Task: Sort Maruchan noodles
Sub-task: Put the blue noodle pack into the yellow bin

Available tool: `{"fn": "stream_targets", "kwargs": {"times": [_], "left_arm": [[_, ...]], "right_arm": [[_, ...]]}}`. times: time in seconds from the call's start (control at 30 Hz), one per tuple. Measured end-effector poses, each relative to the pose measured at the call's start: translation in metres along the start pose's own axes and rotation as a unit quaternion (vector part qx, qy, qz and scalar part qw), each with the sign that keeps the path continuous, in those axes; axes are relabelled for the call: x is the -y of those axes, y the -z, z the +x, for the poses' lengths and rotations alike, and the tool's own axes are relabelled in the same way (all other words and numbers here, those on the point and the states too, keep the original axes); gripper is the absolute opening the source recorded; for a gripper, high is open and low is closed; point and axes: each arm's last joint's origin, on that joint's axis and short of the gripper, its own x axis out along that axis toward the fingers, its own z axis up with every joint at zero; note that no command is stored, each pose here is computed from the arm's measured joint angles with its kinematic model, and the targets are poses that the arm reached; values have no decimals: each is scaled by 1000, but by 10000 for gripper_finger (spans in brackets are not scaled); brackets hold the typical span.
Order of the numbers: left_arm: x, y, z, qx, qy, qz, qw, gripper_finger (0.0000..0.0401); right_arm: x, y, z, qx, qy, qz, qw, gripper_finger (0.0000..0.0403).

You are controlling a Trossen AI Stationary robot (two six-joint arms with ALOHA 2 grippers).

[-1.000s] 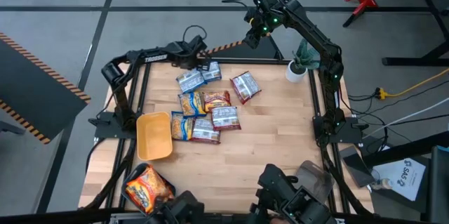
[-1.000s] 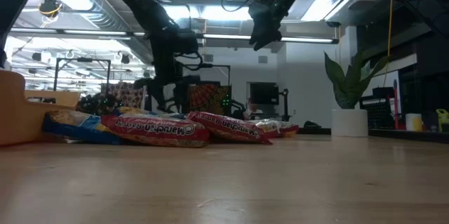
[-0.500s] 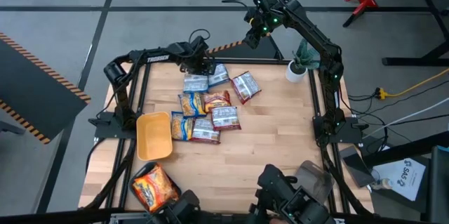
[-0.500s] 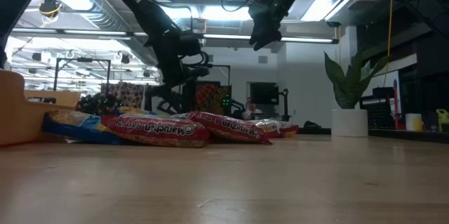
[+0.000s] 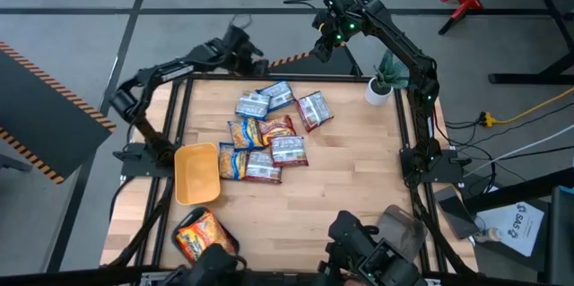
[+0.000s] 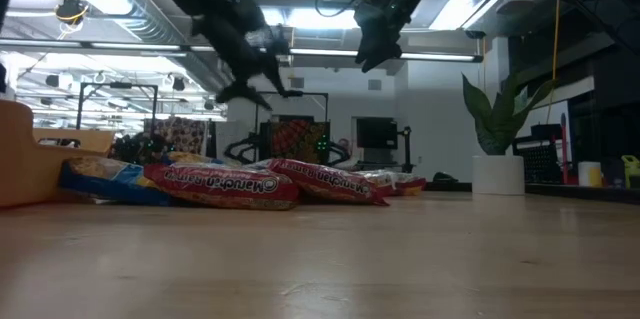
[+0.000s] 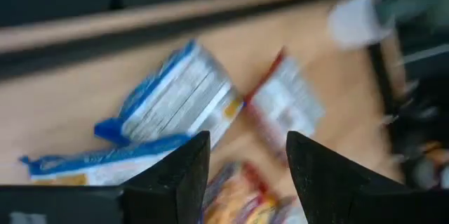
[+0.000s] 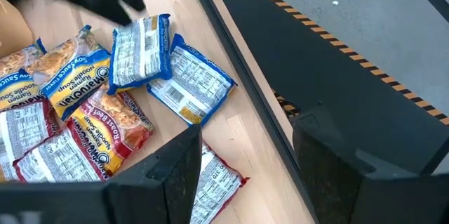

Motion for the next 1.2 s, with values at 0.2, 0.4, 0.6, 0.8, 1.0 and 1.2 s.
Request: {"fn": "stream_targets", "kwargs": {"times": [0.2, 0.4, 0.6, 0.8, 1.0, 1.2], "left_arm": [[42, 20, 2, -21, 98, 47, 994, 183], [44, 62, 57, -36, 55, 92, 994, 183], [13, 69, 95, -38, 43, 82, 995, 183], [-2, 69, 97, -1, -83, 110, 990, 181], [-8, 68, 95, 26, -145, 81, 986, 181], [-12, 71, 92, 28, -186, 55, 981, 181]], "right_arm": [[0, 1, 0, -4, -1, 1, 1000, 211], [-1, 2, 0, -11, -3, 3, 1000, 211], [-1, 2, 0, -11, -3, 6, 1000, 211], [-1, 2, 0, -11, -3, 7, 1000, 211], [-1, 3, 0, -18, -4, 9, 1000, 211], [-1, 3, 0, -18, -5, 9, 1000, 211]]}}
